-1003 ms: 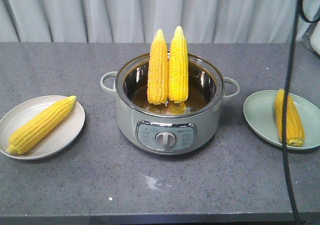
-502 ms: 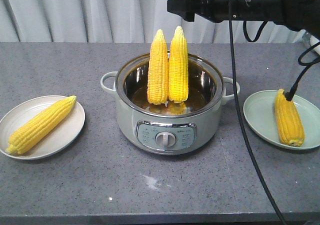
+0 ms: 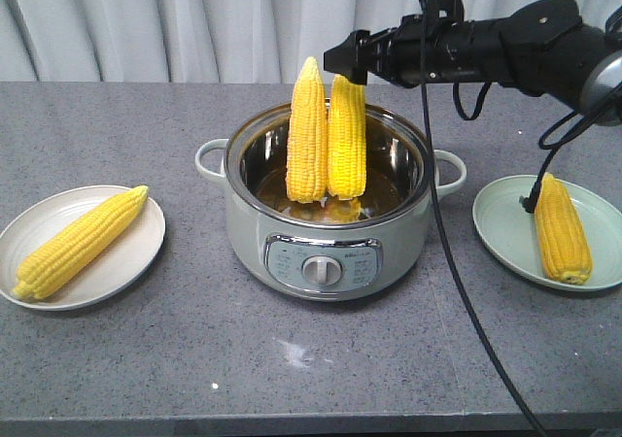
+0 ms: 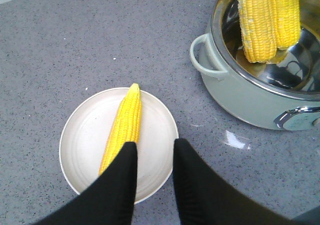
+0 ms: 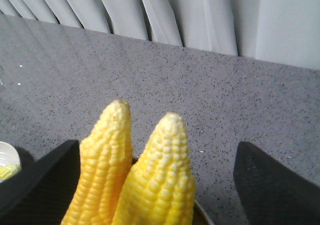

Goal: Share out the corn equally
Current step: 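Move the right gripper to a corn cob in the pot and grasp, then lift the grasped corn cob up out of the pot with the right gripper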

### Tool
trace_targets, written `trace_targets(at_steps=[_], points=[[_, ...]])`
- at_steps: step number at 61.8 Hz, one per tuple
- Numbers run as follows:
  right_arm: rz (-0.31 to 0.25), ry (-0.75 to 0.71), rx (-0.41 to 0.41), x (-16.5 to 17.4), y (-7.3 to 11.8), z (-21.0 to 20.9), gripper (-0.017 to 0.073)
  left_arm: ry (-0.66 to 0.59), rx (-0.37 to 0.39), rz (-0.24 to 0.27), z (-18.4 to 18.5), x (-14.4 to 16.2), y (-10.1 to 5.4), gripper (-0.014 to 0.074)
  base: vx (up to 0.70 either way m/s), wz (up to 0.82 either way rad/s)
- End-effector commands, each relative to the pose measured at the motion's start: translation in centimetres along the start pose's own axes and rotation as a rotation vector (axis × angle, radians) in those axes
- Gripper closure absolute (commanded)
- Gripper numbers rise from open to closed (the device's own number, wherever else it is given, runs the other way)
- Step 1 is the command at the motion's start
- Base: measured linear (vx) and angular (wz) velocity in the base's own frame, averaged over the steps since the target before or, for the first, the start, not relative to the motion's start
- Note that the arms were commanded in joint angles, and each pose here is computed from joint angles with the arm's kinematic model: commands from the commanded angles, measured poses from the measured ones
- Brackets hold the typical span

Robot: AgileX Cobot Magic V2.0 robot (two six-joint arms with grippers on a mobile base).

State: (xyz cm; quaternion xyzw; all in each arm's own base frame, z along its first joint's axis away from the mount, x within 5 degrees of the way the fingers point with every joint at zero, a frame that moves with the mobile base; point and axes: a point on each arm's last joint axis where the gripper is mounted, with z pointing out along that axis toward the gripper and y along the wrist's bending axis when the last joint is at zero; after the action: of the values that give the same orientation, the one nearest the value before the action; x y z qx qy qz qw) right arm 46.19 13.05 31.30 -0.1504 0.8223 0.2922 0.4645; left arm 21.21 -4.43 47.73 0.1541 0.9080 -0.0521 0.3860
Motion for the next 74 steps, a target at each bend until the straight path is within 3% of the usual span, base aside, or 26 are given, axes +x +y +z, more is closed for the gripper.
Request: trace_targets(at_steps=[1, 18, 41, 52, 74], points=[[-0.006, -0.088, -0.006, -2.4, 1.1, -1.7, -0.0036, -0.088, 0.003, -0.004, -1.5, -0.5, -0.2, 0.042, 0.0, 0.0], [-0.014, -0.062, -0.007, -1.9, 0.8, -1.3, 0.0051, -0.088, 0.003, -0.004, -1.5, -0.5, -0.2, 0.042, 0.0, 0.0], [-0.063, -0.036, -0.01, -1.7, 0.8, -1.3, 0.0435, -0.088, 0.003, -0.004, -1.5, -0.5, -0.2, 0.042, 0.0, 0.0], [-0.084, -0.046, -0.011, -2.0, 1.0, -1.7, 0.0566, -0.088, 0.003, -0.004, -1.5, -0.5, -0.2, 0.042, 0.0, 0.0], [-0.128, -0.18, 0.075, -4.4, 1.6, -3.8, 0.0568, -0.088, 0.003, -0.004, -1.5, -0.5, -0.2, 0.042, 0.0, 0.0]])
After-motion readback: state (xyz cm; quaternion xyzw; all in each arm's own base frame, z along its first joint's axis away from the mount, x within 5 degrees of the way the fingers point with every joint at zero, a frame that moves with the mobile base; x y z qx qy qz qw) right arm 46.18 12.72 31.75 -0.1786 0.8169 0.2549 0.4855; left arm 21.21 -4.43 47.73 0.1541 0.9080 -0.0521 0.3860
